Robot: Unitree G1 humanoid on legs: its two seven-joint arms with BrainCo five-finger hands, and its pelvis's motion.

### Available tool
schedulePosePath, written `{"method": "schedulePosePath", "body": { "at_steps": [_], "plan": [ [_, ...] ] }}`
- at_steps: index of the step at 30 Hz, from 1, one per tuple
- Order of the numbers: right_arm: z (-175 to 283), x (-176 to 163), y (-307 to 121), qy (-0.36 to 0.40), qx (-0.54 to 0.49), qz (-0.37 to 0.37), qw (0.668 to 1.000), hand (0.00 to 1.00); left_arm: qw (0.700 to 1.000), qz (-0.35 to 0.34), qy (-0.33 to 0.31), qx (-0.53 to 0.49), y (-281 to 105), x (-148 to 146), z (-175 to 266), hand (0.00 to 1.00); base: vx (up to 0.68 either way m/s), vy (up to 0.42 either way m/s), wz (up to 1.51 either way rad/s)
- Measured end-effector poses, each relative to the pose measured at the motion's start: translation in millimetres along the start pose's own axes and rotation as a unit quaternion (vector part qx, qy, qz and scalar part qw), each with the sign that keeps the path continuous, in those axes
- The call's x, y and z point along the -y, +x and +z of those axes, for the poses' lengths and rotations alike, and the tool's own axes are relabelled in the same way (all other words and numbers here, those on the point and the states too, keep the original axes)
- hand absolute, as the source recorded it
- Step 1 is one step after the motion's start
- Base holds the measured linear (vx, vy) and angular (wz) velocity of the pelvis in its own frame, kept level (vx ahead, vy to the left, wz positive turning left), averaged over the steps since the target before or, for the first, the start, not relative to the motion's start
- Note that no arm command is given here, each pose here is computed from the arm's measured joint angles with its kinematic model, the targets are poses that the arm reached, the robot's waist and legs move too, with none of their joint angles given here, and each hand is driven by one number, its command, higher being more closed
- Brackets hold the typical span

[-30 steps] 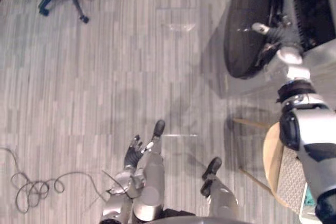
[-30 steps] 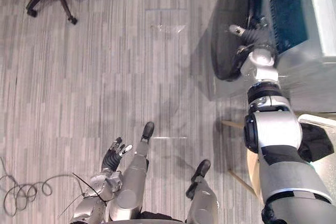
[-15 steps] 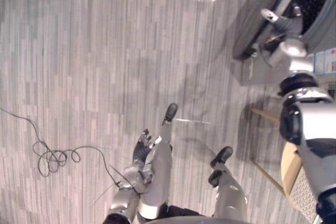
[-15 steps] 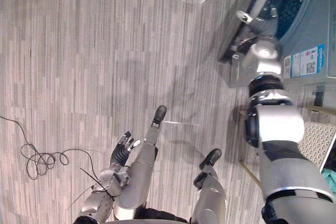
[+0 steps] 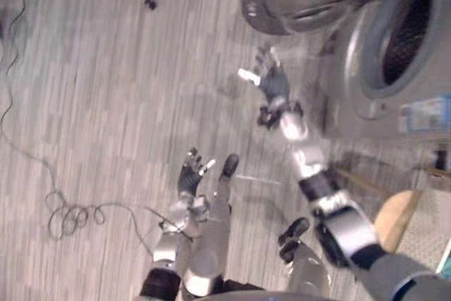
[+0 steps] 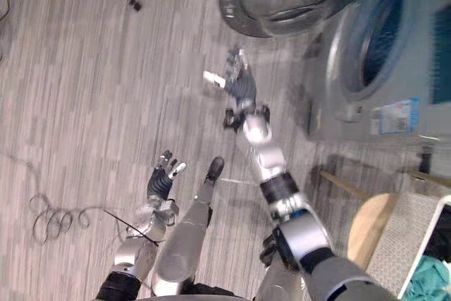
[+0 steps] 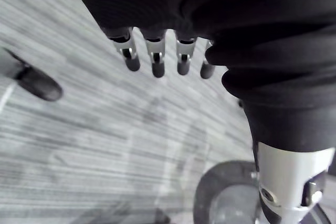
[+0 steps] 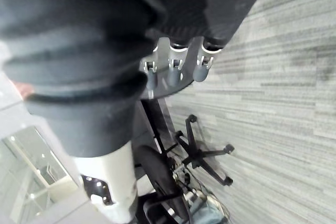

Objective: Pick up the laundry basket with both hands and put the clothes into the washing machine.

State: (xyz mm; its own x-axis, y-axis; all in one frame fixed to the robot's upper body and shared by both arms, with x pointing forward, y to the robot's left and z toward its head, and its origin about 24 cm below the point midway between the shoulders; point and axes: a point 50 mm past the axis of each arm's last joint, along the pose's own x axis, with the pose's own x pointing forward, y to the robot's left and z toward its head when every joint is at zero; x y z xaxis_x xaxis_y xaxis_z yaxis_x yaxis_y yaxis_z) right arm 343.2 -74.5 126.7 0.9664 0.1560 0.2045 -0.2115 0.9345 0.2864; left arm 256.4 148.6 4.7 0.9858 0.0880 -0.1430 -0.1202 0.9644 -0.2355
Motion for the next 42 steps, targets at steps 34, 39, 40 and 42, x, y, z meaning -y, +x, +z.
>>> {"method": "schedulePosePath", "body": {
  "at_steps": [34, 39, 40, 42],
  "plan": [
    [-18.4, 77.8, -181.5, 0.128, 0.005, -0.138, 0.982, 0.00, 0.926, 0.311, 0.074, 0.203, 68.3, -172.9, 294.1, 0.00, -0.06, -0.025, -0.42],
    [-12.2, 76.5, -188.5, 0.125, 0.012, -0.140, 0.982, 0.00, 0.932, 0.277, 0.007, 0.232, 73.3, -157.5, 301.5, 0.00, -0.01, -0.023, -0.17],
    [-12.4, 76.7, -189.8, 0.125, 0.011, -0.141, 0.982, 0.00, 0.934, 0.271, -0.009, 0.235, 75.1, -154.1, 302.3, 0.00, 0.01, -0.017, -0.14],
    [-13.6, 77.2, -192.3, 0.125, 0.007, -0.145, 0.982, 0.00, 0.935, 0.262, -0.018, 0.237, 78.7, -146.6, 303.7, 0.00, 0.01, -0.018, -0.12]
  ]
}}
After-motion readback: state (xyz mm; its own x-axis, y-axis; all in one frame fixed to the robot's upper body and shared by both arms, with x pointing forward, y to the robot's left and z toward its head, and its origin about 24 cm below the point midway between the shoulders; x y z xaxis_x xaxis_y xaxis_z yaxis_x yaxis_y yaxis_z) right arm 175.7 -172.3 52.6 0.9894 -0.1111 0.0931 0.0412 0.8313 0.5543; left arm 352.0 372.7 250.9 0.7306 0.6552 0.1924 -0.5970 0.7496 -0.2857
